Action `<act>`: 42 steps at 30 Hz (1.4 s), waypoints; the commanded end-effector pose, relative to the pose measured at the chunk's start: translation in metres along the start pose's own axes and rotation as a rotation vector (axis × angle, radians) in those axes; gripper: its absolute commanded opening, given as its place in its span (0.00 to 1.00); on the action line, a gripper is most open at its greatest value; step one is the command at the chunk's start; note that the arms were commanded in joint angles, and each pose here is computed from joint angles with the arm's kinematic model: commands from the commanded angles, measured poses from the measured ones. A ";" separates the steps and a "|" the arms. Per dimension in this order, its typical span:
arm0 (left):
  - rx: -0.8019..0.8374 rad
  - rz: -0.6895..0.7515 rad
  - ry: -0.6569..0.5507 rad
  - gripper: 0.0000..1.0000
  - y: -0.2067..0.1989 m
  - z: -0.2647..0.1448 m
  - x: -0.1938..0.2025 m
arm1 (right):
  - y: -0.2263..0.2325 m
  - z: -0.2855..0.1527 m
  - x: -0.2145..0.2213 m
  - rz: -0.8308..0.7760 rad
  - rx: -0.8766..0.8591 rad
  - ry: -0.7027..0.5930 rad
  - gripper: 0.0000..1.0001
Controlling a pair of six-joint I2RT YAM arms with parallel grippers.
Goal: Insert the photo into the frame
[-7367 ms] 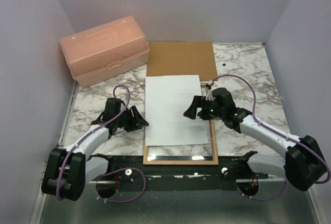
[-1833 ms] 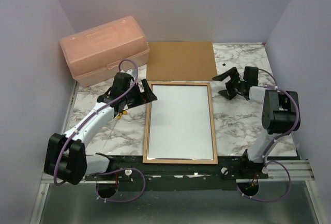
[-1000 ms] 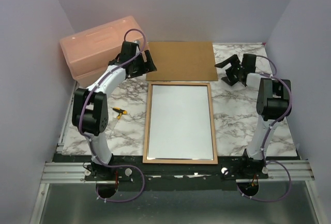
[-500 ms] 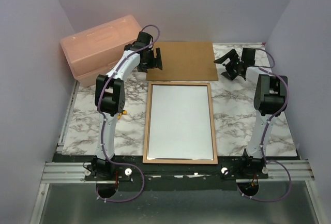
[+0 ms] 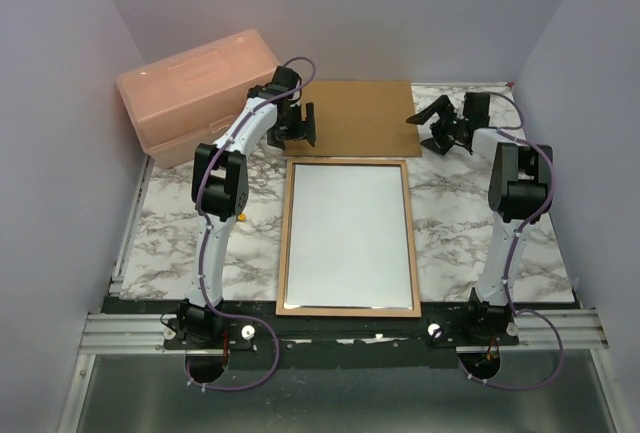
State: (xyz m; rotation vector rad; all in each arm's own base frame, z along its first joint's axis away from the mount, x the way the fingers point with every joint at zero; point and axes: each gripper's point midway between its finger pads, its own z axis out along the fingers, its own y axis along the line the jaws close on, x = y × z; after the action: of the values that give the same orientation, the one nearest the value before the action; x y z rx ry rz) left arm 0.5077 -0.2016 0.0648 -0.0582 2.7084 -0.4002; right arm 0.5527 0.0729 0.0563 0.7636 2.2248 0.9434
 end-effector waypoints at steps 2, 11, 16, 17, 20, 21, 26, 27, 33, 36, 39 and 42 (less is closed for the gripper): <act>-0.003 0.041 0.014 0.86 -0.005 -0.002 0.003 | 0.001 0.000 0.038 0.069 -0.064 0.136 1.00; 0.033 0.073 0.016 0.86 -0.017 -0.004 0.004 | 0.057 -0.024 0.026 0.065 -0.250 0.126 1.00; 0.053 0.098 0.015 0.86 -0.026 -0.006 0.006 | 0.079 -0.040 0.019 0.050 -0.331 0.103 1.00; 0.055 0.104 0.015 0.86 -0.027 -0.006 0.007 | 0.081 -0.043 0.018 0.056 -0.343 0.098 1.00; 0.056 0.113 0.025 0.86 -0.028 -0.005 0.012 | 0.085 -0.052 0.015 0.056 -0.370 0.077 0.99; 0.058 0.115 0.034 0.86 -0.029 -0.003 0.015 | 0.085 -0.054 0.014 0.055 -0.372 0.073 0.99; 0.063 0.158 0.058 0.85 -0.040 -0.002 0.029 | 0.087 -0.063 0.016 0.062 -0.399 0.070 0.99; 0.070 0.164 0.062 0.85 -0.044 -0.003 0.031 | 0.088 -0.065 0.017 0.068 -0.409 0.076 0.99; 0.077 0.171 0.067 0.84 -0.049 -0.011 0.043 | 0.094 -0.087 0.033 0.089 -0.435 0.100 0.99; 0.073 0.167 0.041 0.84 -0.046 -0.021 0.047 | 0.092 -0.103 0.049 0.080 -0.423 0.107 0.99; 0.070 0.168 0.002 0.85 -0.044 -0.039 0.046 | 0.081 -0.119 0.072 0.079 -0.389 0.120 0.99; 0.059 0.162 -0.026 0.85 -0.042 -0.053 0.048 | 0.058 -0.129 0.092 0.054 -0.297 0.122 0.99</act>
State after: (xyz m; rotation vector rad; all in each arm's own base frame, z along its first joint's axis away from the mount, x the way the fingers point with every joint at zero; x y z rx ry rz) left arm 0.4446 -0.2372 0.0672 0.1940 2.7428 -0.4318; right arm 0.4505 0.1129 0.1574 0.6837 2.0249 1.4031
